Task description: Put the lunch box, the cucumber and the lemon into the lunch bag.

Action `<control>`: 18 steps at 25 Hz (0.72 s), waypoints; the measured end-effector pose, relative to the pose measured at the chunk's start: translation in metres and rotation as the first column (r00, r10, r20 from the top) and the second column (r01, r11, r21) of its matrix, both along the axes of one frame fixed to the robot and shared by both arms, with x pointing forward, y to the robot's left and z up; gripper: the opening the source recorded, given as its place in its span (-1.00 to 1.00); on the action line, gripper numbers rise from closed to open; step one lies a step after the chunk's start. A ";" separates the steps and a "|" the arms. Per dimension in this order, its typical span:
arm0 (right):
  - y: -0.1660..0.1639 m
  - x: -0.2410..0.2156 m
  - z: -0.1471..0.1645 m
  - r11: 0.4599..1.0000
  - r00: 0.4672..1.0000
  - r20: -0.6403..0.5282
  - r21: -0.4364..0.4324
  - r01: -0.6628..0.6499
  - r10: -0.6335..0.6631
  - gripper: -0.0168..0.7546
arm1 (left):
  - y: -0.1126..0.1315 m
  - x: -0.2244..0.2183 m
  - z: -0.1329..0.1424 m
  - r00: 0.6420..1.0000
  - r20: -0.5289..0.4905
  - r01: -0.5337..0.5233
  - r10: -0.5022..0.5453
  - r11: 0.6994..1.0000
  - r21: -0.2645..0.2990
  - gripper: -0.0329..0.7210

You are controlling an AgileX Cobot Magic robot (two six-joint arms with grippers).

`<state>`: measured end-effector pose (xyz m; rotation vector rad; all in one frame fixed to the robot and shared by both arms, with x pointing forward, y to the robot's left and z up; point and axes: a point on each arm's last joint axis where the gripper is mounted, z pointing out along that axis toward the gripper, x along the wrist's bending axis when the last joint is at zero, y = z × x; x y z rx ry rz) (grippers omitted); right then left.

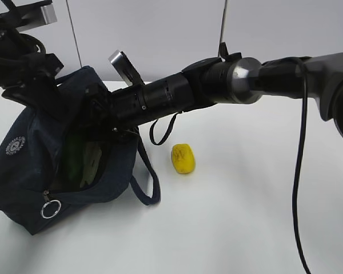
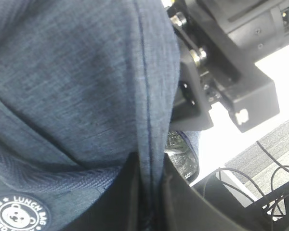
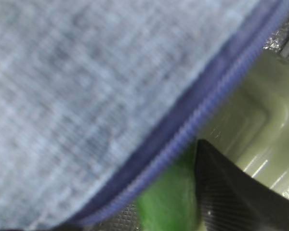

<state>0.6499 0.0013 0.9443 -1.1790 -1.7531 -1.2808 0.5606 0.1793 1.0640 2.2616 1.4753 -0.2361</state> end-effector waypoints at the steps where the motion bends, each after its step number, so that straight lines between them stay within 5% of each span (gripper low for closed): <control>1: 0.000 0.000 0.000 1.000 1.000 0.001 0.001 0.000 0.000 0.31 | 0.000 0.000 0.000 1.000 -0.001 0.000 0.000 1.000 0.000 -0.87; 10: -0.012 0.002 -0.001 0.999 0.999 -0.021 -0.016 -0.040 0.040 0.33 | 0.000 -0.001 0.000 1.000 -0.014 0.007 -0.007 1.000 -0.001 -0.87; 18: -0.075 0.019 0.019 0.979 1.000 0.010 -0.205 -0.022 0.025 0.33 | 0.000 -0.002 0.000 1.000 -0.016 0.009 -0.009 1.000 -0.001 -0.87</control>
